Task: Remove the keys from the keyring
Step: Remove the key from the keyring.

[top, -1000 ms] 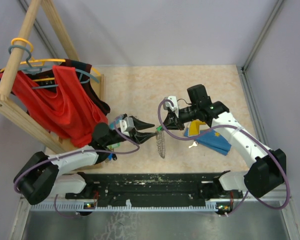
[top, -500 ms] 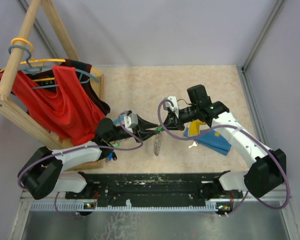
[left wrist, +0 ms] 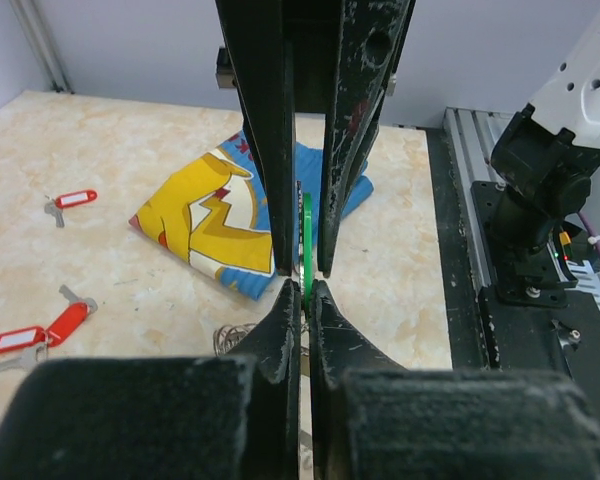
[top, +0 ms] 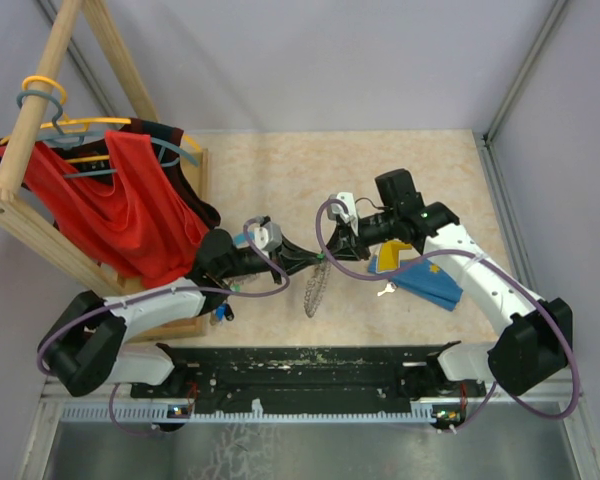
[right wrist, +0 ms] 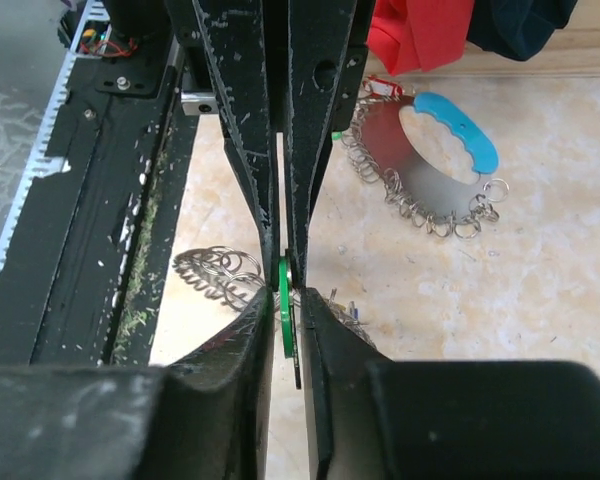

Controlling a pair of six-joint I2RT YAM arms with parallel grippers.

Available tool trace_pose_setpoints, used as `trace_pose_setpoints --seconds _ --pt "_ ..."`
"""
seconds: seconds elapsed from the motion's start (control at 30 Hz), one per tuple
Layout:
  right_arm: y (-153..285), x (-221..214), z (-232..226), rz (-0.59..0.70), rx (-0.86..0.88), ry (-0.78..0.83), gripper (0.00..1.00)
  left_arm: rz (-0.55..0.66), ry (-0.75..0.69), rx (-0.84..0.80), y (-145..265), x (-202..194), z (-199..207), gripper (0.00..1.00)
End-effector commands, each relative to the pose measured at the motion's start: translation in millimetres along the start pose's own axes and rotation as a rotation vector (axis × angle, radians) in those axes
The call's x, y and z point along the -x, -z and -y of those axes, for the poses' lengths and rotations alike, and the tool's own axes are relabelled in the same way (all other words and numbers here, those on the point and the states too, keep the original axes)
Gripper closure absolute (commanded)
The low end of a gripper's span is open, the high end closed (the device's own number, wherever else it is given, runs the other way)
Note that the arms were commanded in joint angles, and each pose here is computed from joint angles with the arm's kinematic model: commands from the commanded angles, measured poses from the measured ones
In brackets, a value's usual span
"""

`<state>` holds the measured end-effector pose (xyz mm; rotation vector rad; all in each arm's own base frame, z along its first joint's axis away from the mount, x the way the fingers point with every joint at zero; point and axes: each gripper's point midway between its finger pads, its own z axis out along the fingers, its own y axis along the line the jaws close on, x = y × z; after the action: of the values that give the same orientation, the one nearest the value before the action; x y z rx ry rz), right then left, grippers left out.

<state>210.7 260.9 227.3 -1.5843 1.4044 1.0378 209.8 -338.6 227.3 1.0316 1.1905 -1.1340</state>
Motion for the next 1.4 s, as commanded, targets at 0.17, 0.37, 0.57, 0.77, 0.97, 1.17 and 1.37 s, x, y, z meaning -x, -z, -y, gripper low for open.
trace_pose_setpoints --seconds 0.17,0.37,0.57,0.77,0.97,1.17,1.37 --pt "11 31 4 0.063 -0.018 0.076 0.68 0.020 -0.013 0.035 5 13 -5 1.00" --pt "16 32 7 0.064 -0.035 0.074 0.70 0.028 -0.014 0.040 8 16 -4 1.00" --pt "16 33 6 0.074 -0.031 0.065 0.94 0.033 -0.006 0.028 7 17 -2 1.00" --pt "16 37 2 0.090 -0.010 0.065 1.00 0.027 0.011 0.000 5 15 1 1.00" --pt "19 40 -3 0.088 0.007 0.081 1.00 0.012 0.027 -0.047 0 13 5 0.75" --pt "18 39 -4 0.078 0.014 0.083 1.00 -0.014 0.027 -0.078 -5 13 5 0.72" --pt "13 35 -6 0.045 0.018 0.095 1.00 -0.025 0.024 -0.095 -9 16 5 0.72"
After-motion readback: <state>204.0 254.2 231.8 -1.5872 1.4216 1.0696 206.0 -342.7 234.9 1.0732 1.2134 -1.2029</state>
